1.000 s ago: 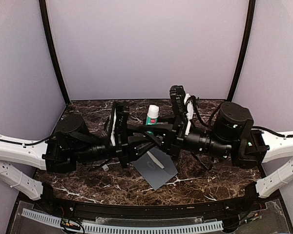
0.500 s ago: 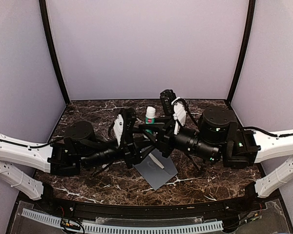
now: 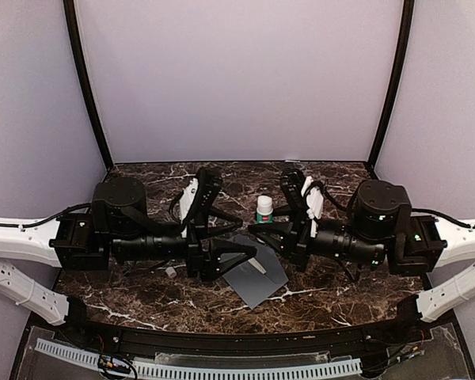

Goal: Place the letter into the envelope and seal it

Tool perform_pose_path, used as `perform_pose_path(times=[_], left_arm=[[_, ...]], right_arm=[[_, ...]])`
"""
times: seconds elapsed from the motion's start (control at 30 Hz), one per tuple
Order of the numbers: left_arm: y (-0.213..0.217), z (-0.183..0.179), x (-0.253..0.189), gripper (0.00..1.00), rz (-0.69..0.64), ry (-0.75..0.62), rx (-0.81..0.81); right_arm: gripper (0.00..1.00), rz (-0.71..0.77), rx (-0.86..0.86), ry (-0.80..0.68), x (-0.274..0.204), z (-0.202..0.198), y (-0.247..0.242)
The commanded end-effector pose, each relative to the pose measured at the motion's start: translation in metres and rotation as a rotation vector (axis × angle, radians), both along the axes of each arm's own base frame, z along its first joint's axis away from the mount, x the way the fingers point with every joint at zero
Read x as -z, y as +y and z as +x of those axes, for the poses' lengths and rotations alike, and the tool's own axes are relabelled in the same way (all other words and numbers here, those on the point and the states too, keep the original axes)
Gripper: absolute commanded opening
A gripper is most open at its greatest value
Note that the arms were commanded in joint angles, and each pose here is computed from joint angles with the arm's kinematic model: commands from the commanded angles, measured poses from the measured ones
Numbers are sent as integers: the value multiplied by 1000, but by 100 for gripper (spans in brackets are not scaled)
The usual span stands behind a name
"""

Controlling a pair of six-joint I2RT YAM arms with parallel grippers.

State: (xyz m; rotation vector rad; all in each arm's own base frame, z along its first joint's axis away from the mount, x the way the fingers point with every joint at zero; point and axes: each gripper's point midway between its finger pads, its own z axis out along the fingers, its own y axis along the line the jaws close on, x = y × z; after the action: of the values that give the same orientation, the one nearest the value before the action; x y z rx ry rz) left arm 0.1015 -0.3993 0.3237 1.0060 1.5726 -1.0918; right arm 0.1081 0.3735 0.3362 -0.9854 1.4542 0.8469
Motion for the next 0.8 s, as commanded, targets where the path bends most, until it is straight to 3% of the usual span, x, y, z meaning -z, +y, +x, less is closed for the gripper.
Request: perform_pose_path(times=[0.0, 0.27, 0.4, 0.63, 0.77], left_arm=[[5, -3, -8, 76, 65, 66, -5], [-7, 9, -15, 74, 111, 45, -54], [-19, 13, -12, 67, 126, 41, -57], [-27, 17, -5, 37, 148, 41, -64], [-24, 18, -5, 9, 141, 45, -75]], right_arm=[[0, -103, -67, -40, 19, -8, -1], [0, -159, -128, -26, 34, -18, 5], [0, -159, -128, -20, 34, -18, 5], [0, -150, -100, -18, 31, -13, 3], [0, -145, -93, -17, 29, -12, 3]])
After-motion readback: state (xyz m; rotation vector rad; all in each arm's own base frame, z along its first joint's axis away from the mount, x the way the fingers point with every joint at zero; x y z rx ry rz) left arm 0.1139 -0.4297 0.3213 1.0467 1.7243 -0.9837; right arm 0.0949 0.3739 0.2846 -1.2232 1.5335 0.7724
